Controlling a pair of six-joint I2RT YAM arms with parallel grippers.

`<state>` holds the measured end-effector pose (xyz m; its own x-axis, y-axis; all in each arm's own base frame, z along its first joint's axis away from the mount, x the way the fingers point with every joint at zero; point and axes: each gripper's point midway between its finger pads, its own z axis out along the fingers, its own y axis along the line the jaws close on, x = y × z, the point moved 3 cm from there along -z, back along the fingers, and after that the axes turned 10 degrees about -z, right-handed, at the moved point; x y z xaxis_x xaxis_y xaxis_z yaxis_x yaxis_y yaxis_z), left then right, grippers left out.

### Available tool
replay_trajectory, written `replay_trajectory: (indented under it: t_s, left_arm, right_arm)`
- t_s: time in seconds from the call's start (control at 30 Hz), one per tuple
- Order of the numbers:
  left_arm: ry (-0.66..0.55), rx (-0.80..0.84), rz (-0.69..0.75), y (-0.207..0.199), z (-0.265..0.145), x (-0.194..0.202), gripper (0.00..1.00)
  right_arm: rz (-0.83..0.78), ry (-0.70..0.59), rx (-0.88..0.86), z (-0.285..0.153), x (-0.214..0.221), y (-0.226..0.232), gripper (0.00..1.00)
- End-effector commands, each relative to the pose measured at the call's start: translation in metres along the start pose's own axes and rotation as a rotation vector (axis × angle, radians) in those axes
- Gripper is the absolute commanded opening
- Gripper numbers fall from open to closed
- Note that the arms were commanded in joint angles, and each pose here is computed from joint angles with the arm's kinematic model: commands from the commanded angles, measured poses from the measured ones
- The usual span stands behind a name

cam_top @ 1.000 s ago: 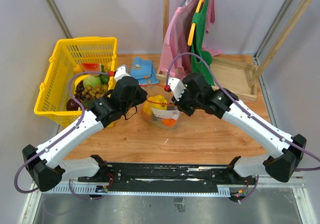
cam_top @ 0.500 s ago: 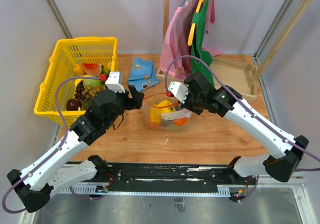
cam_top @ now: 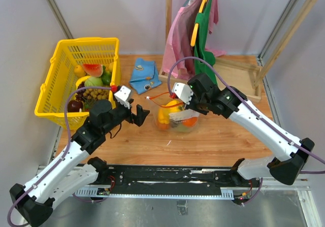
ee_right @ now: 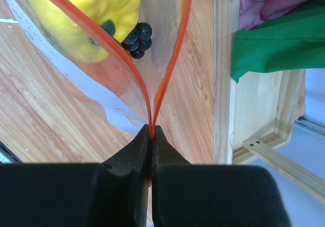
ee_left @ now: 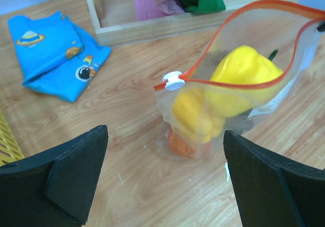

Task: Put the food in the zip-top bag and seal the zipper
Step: Zip the zipper food storage bag at the center of the board.

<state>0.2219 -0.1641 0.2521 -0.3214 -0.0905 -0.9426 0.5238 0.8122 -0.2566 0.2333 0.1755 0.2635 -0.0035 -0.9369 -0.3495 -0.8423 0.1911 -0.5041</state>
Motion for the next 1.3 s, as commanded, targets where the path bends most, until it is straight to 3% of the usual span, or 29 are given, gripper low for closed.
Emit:
replay_trajectory:
  t_s: [0.0, 0.43, 0.6, 0.87, 1.07, 1.2, 1.27]
  left_arm:
    - [-0.023, 0.128, 0.108, -0.003, 0.005, 0.001, 0.99]
    - [-0.005, 0.409, 0.282, -0.011, 0.028, 0.017, 0.98]
    - [-0.002, 0.456, 0.281, -0.014, 0.039, 0.02, 0.88]
    - [-0.012, 0.486, 0.299, -0.014, 0.053, 0.019, 0.82]
    - [-0.037, 0.585, 0.299, -0.026, 0.058, 0.019, 0.54]
    - [-0.005, 0.619, 0.325, -0.027, 0.057, 0.028, 0.19]
    - [0.006, 0.624, 0.333, -0.026, 0.055, 0.031, 0.08]
  right_arm:
    - [-0.027, -0.009, 0.042, -0.014, 0.003, -0.006, 0.01]
    - [-0.06, -0.005, 0.06, -0.016, 0.013, -0.002, 0.01]
    - [-0.07, -0.003, 0.057, -0.015, 0.013, -0.002, 0.01]
    - [-0.075, -0.017, 0.052, -0.016, 0.011, -0.002, 0.01]
    - [-0.077, -0.01, 0.056, -0.015, 0.012, -0.002, 0.01]
    - [-0.083, 0.011, 0.093, -0.019, 0.016, -0.008, 0.01]
    - [-0.089, 0.027, 0.122, -0.023, 0.018, -0.013, 0.01]
